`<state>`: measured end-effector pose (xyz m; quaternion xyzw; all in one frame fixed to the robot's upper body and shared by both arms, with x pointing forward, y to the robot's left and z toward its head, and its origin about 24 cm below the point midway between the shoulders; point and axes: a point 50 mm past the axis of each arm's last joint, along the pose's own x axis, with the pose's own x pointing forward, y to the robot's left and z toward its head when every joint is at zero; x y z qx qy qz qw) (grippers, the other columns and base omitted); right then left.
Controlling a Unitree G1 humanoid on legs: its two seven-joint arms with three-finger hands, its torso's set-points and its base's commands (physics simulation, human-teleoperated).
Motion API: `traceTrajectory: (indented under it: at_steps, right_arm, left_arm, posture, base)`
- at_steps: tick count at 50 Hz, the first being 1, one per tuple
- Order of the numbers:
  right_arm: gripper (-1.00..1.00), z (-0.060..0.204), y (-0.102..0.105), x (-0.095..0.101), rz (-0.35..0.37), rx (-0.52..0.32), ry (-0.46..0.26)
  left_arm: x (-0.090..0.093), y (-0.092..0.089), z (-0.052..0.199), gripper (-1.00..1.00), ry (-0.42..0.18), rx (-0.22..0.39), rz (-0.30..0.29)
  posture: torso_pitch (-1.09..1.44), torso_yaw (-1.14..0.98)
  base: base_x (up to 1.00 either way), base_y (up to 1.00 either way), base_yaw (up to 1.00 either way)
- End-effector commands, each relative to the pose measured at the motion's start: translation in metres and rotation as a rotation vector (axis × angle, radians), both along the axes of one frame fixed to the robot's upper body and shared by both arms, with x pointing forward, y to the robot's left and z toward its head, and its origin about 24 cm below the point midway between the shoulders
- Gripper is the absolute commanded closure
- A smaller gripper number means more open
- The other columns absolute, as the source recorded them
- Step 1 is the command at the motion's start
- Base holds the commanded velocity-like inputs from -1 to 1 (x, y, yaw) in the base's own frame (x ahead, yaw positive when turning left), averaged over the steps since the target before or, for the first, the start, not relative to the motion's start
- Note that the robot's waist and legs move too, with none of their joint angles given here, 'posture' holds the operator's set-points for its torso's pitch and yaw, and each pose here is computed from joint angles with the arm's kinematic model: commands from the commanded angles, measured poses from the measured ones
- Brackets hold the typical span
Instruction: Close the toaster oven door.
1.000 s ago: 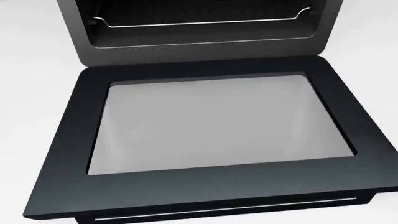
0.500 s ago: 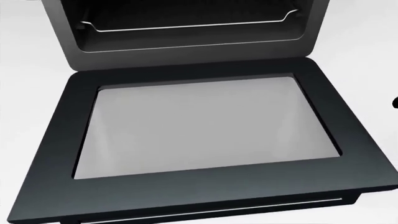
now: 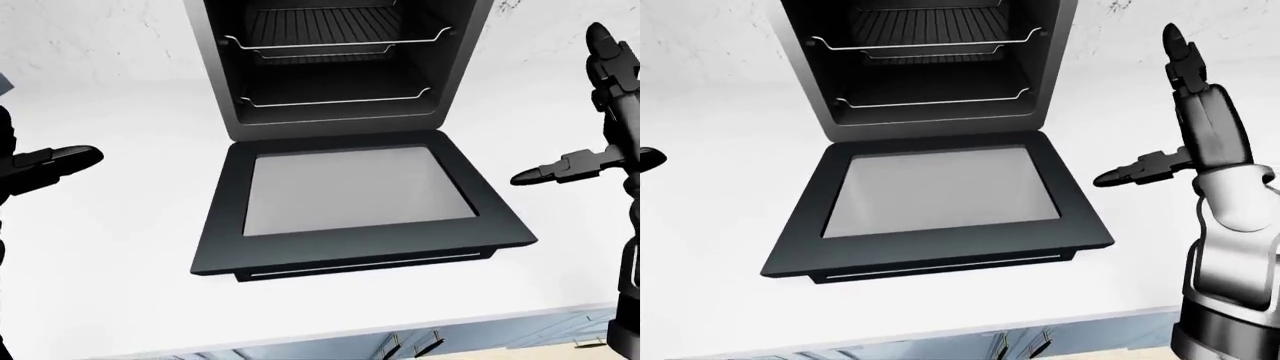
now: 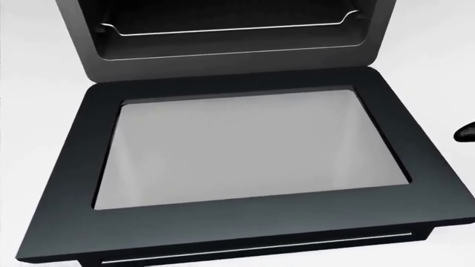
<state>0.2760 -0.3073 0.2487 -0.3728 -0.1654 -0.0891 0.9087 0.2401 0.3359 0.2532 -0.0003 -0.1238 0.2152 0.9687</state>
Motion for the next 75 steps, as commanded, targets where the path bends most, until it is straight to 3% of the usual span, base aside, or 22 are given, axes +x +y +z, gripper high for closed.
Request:
traceTrajectory:
  at_steps: [1,48,59,75]
  right_arm:
    - [-1.0,0.018,0.002,-0.006,-0.009,-0.046,-0.084]
    - [-1.0,-0.011,0.001,-0.004,0.007,-0.168,-0.022]
    - [-1.0,-0.019,-0.001,-0.004,-0.003,-0.173,-0.009]
    - [-1.0,-0.034,0.014,-0.002,0.061,-0.133,0.024]
  left_arm:
    - [-0.006,-0.002,0.018,-1.0,-0.079,0.045,0.006]
    - [-0.007,-0.002,0.017,-1.0,-0.079,0.044,0.005]
    - [-0.007,-0.001,0.017,-1.0,-0.08,0.042,0.004]
    - [-0.007,-0.001,0.017,-1.0,-0.079,0.042,0.006]
  posture:
    - [0.0,0.0]
    - [0.0,0.0]
    - [0.0,0.0]
    - [0.0,0.0]
  base:
    - [0.0,0.0,0.0]
    - [0.0,0.0,0.0]
    - [0.0,0.0,0.0]
    - [0.0,0.0,0.0]
